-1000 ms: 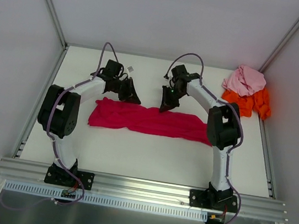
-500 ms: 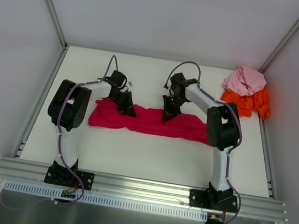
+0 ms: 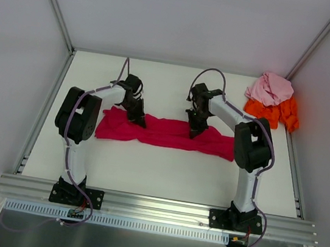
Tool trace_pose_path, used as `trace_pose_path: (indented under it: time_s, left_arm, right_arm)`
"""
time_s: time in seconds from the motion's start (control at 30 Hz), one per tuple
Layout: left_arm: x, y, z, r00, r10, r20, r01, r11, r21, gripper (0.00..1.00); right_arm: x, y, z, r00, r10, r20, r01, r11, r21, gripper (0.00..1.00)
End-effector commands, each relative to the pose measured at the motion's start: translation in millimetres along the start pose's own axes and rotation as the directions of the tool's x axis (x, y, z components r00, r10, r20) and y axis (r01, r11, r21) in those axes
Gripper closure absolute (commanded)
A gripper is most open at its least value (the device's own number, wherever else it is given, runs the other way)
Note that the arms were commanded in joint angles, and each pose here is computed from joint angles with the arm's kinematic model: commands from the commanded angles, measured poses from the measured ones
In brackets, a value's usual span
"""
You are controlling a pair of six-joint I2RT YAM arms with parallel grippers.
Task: Fold and stack the t-shirts
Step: Rotate the tshirt 90 degrees
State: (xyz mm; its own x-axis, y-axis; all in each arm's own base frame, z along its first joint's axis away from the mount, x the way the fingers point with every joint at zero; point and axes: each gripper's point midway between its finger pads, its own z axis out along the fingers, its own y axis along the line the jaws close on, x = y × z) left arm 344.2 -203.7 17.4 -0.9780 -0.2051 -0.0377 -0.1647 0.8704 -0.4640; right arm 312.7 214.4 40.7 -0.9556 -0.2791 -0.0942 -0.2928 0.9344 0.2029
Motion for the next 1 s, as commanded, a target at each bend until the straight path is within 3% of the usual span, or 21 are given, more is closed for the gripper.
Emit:
trace_pose_path:
  time_s: [0.0, 0.33, 0.5, 0.97]
  left_arm:
    - [-14, 34, -1, 0.999, -0.006, 0.046, 0.014, 0.984, -0.18, 1.0]
    - [-21, 35, 1, 0.999, -0.026, 0.03, 0.031, 0.986, -0.165, 1.0]
    - [-24, 24, -14, 0.998, -0.016, 0.067, 0.024, 0.991, -0.133, 1.0]
    - [-19, 39, -10, 0.997, -0.058, 0.042, 0.064, 0.985, -0.162, 1.0]
  right_arm:
    - [1, -20, -32, 0.998, -0.043, 0.05, 0.036, 0.991, 0.132, 0.99]
    - [3, -26, -41, 0.997, -0.048, 0.06, 0.038, 0.987, 0.156, 0.99]
    - [-3, -25, -47, 0.987, -0.044, 0.154, 0.021, 0.989, 0.148, 0.99]
    - [-25, -26, 18, 0.996, -0.011, 0.089, 0.0, 0.993, 0.12, 0.99]
